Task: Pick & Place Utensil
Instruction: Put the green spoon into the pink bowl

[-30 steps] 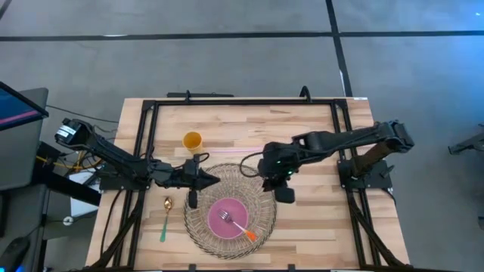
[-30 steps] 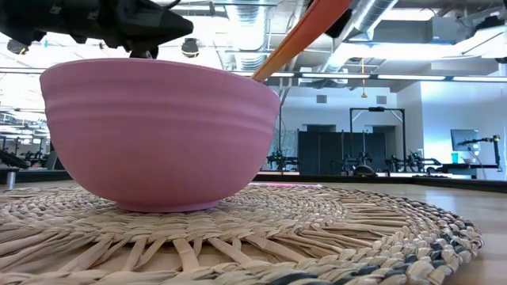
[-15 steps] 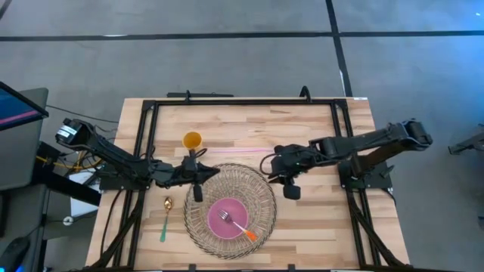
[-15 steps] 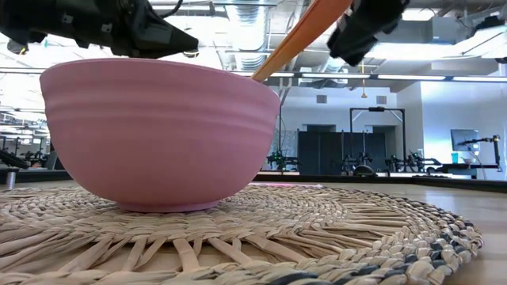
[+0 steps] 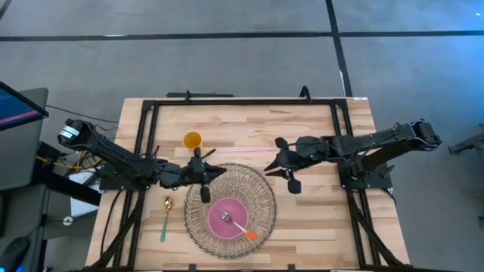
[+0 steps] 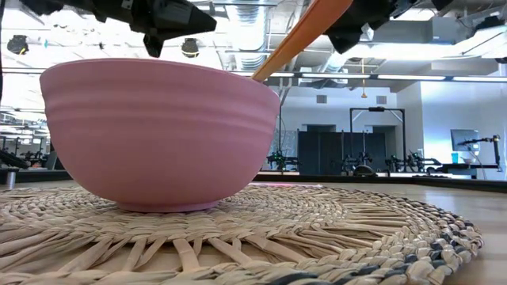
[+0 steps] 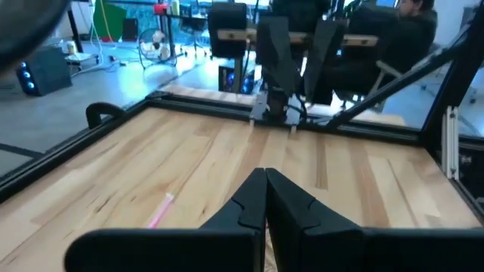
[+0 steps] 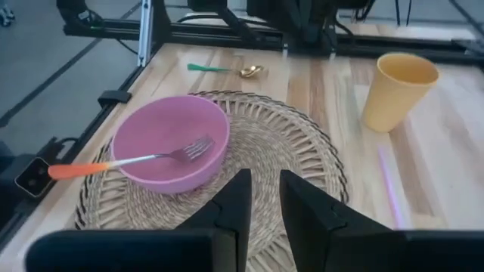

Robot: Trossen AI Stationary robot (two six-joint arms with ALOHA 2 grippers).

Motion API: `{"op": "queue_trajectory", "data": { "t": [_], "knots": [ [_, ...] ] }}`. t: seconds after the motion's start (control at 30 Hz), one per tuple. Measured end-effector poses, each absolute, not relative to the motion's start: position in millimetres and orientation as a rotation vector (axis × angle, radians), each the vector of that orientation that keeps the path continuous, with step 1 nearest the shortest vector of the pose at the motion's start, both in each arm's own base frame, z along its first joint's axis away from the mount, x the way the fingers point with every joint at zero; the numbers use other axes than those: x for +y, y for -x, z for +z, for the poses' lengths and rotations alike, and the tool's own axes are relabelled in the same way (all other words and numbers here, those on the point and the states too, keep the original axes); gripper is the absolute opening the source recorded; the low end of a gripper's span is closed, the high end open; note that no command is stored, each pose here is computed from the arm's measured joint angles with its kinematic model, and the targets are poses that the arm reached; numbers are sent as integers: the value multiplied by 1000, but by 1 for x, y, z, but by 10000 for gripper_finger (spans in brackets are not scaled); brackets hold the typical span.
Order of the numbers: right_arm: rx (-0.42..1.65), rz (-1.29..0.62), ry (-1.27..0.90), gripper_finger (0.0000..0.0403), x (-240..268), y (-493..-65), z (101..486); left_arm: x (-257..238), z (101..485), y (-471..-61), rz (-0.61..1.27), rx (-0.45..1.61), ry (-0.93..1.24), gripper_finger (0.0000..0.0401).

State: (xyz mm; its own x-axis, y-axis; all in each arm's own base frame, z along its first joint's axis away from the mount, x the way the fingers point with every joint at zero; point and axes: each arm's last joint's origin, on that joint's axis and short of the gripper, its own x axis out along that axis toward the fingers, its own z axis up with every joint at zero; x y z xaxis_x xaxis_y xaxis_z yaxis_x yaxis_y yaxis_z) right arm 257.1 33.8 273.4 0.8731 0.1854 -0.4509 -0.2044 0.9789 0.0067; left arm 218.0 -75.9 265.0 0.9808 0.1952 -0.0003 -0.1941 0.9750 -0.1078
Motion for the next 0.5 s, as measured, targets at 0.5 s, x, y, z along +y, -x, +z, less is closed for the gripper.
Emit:
{"op": "queue_trajectory", "data": {
  "t": [0.5],
  "knots": [
    [476, 193, 59, 65, 29, -258, 272, -106, 286, -221, 250, 77, 40, 5]
  ]
}}
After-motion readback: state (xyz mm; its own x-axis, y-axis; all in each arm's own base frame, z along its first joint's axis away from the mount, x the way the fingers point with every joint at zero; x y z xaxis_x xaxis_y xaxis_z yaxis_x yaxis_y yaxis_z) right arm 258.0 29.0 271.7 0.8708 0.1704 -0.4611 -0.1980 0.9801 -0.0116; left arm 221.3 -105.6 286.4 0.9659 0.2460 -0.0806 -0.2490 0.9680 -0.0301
